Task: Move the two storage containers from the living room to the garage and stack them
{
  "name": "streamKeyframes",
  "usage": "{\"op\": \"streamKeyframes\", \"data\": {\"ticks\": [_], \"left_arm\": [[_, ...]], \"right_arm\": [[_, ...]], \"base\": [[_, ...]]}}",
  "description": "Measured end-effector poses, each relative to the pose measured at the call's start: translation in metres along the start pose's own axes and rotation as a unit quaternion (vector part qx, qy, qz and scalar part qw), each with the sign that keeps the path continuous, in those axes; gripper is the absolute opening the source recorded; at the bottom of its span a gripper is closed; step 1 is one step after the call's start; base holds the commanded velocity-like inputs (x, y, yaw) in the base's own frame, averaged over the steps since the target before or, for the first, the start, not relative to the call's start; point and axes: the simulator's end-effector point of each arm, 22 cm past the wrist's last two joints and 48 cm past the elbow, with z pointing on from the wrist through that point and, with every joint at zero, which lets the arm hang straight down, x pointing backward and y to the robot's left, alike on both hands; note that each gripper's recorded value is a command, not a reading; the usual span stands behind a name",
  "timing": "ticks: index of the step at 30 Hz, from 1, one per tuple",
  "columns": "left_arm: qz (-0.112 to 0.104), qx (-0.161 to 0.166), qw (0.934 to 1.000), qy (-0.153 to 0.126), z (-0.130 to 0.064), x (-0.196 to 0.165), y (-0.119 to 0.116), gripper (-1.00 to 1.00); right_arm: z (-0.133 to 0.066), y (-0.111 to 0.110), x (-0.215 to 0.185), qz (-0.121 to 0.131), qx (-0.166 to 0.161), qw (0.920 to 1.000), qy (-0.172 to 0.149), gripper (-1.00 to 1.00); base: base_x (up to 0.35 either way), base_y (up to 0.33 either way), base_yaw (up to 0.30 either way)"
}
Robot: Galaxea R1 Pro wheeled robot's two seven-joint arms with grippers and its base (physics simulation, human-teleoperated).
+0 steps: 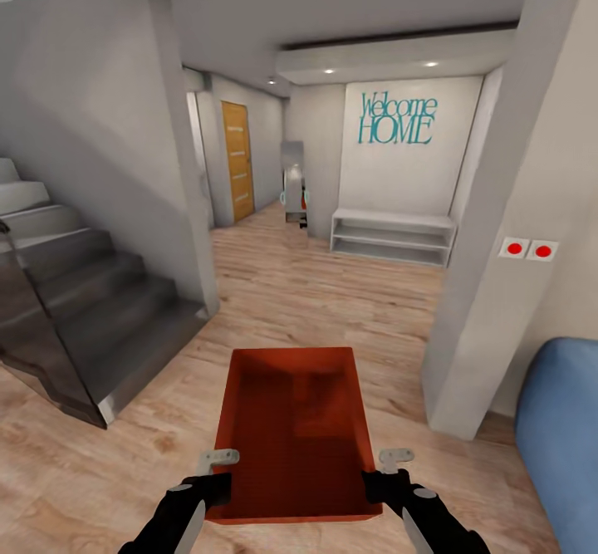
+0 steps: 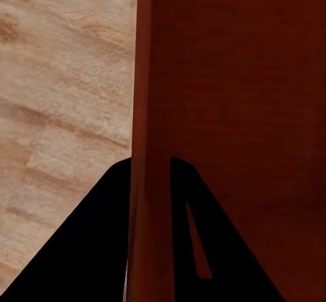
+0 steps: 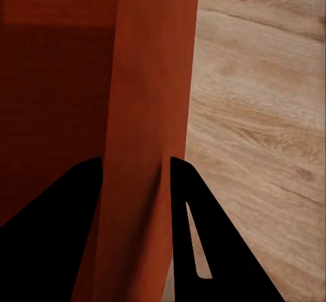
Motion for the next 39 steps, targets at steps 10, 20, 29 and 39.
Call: {"op": "streamKeyframes", "data": {"ticks": [10, 20, 29, 39], "left_arm": [[0.0, 0.0, 1.0, 0.0, 0.0001, 0.0001, 0.0001, -1.0], [0.0, 0.0, 1.0, 0.0, 0.0001, 0.0003, 0.0002, -1.0], [0.0, 0.0, 1.0, 0.0, 0.0001, 0.0003, 0.0002, -1.0], [0.0, 0.0, 1.0, 0.0, 0.0, 0.0, 0.0001, -1.0]], "right_arm": [[0.0, 0.0001, 0.0003, 0.001, 0.0, 1.0, 0.0, -1.0], [0.0002, 0.0002, 0.001, 0.002, 0.0, 1.0, 0.0, -1.0], [0.0001, 0.0002, 0.0006, 0.001, 0.0, 1.0, 0.0, -1.0], [0.0, 0.0001, 0.0001, 0.001, 0.0, 1.0, 0.0, -1.0]], "base": [[0.329, 0.0, 0.0], [0.329, 0.0, 0.0], [0.329, 0.0, 0.0], [0.329, 0.0, 0.0]]}}
